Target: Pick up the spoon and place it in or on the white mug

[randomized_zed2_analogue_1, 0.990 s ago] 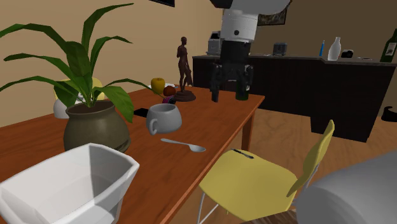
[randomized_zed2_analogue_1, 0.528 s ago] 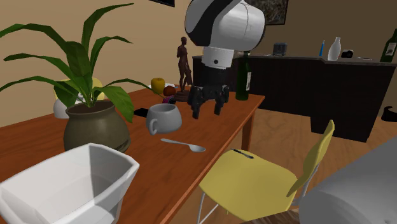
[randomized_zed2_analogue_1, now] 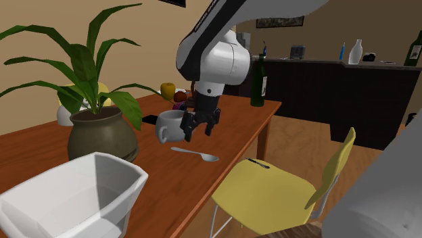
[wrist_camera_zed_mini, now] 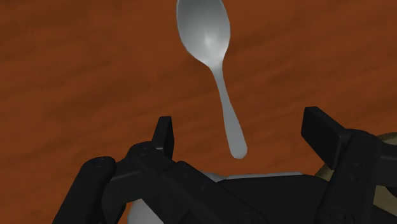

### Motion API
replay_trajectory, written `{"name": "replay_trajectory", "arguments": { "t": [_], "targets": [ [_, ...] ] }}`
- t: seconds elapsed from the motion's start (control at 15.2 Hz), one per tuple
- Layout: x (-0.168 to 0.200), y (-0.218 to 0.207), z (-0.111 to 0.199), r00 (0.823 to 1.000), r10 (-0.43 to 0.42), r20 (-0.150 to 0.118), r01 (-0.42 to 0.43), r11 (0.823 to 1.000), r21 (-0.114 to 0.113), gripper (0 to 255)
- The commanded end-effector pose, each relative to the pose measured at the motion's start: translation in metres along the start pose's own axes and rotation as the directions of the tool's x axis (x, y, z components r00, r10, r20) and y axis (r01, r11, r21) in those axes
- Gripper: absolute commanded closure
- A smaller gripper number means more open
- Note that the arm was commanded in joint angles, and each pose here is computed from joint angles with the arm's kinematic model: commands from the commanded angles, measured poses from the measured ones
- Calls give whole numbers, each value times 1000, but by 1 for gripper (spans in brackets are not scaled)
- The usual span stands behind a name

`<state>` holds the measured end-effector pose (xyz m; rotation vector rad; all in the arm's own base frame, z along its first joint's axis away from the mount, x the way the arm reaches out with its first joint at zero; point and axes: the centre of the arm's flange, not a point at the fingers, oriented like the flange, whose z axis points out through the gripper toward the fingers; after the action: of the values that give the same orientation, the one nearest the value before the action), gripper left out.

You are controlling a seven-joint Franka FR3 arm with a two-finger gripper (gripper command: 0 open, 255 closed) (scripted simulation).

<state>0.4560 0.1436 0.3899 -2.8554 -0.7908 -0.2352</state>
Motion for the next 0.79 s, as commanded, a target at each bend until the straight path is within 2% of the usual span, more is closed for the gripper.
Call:
{"name": "replay_trajectory", "arguments": {
  "t": [0.0, 0.53, 0.73],
  "targets": [
    [14, -3, 19, 999, -38, -19, 38, 999, 8, 0],
    [17, -4, 62, 999, -44, -22, 44, 999, 10, 0],
    [17, -4, 62, 999, -44, -22, 44, 999, 10, 0]
  ]
}}
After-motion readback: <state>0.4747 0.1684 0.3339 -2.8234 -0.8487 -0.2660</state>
